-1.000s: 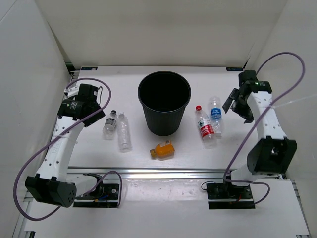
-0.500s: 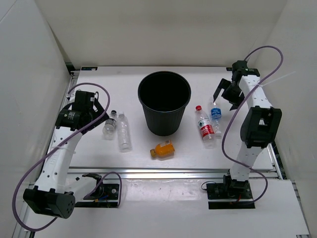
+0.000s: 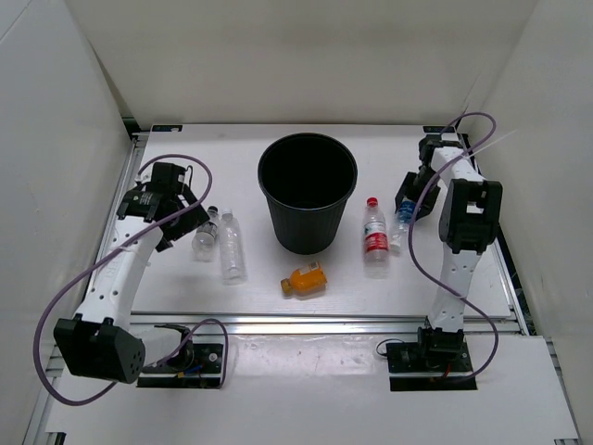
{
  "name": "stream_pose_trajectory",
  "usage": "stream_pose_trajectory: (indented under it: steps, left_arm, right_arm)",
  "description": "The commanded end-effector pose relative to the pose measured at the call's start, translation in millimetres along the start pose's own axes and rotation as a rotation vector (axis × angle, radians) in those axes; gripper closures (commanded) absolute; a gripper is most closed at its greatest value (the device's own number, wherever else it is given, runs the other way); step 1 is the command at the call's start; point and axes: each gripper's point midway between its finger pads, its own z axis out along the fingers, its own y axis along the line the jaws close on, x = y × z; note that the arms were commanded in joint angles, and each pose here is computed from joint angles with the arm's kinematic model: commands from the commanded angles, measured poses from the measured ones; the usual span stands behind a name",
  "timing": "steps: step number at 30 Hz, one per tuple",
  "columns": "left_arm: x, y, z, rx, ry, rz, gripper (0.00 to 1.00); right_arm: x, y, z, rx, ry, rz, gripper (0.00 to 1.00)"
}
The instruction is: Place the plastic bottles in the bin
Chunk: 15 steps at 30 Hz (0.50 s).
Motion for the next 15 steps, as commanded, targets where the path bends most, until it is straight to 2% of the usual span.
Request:
stream_pose_trajectory:
  steps: [1, 2, 4, 6, 7, 9, 10, 13, 15]
  left_arm:
    - [-11, -10, -2, 0.036, -0.01, -0.065, 0.0]
    - [-13, -7, -1, 0.029, -0.011, -0.091, 0.0]
    - [-14, -6, 3, 0.032, 0.014, -0.132, 0.0]
    - [-11, -3, 8, 0.025, 0.043, -0.162, 0.0]
    - [-8, -3, 10, 0.03, 0.062, -0.183, 0.0]
    - [-6, -4, 13, 0.038, 0.067, -0.184, 0.0]
    - [-4, -7, 16, 0.051, 0.074, -0.184, 0.0]
    - [-1, -11, 18, 0.078, 0.077, -0.187, 0.0]
    - [-5, -10, 19, 0.081, 0.067, -0.197, 0.0]
  right_arm:
    - [-10, -7, -11, -0.001, -0.032, 0.008, 0.38]
    - [-9, -10, -18, 0.007, -0.049, 0.008, 0.45]
    - [-11, -12, -43, -0.001, -0.101, 0.047, 0.52]
    - [-7, -20, -71, 0.065, -0.141, 0.087, 0.55]
    - [-21, -34, -110, 0.144, -0.268, 0.131, 0.55]
    - [-21, -29, -150, 0.138, -0.372, 0.173, 0.56]
    - [-26, -23, -192, 0.083, -0.469, 0.19, 0.56]
    - [-22, 2, -262, -0.09, -0.595, 0.192, 0.56]
    - [-12, 48, -323, -0.335, -0.7, 0.114, 0.54]
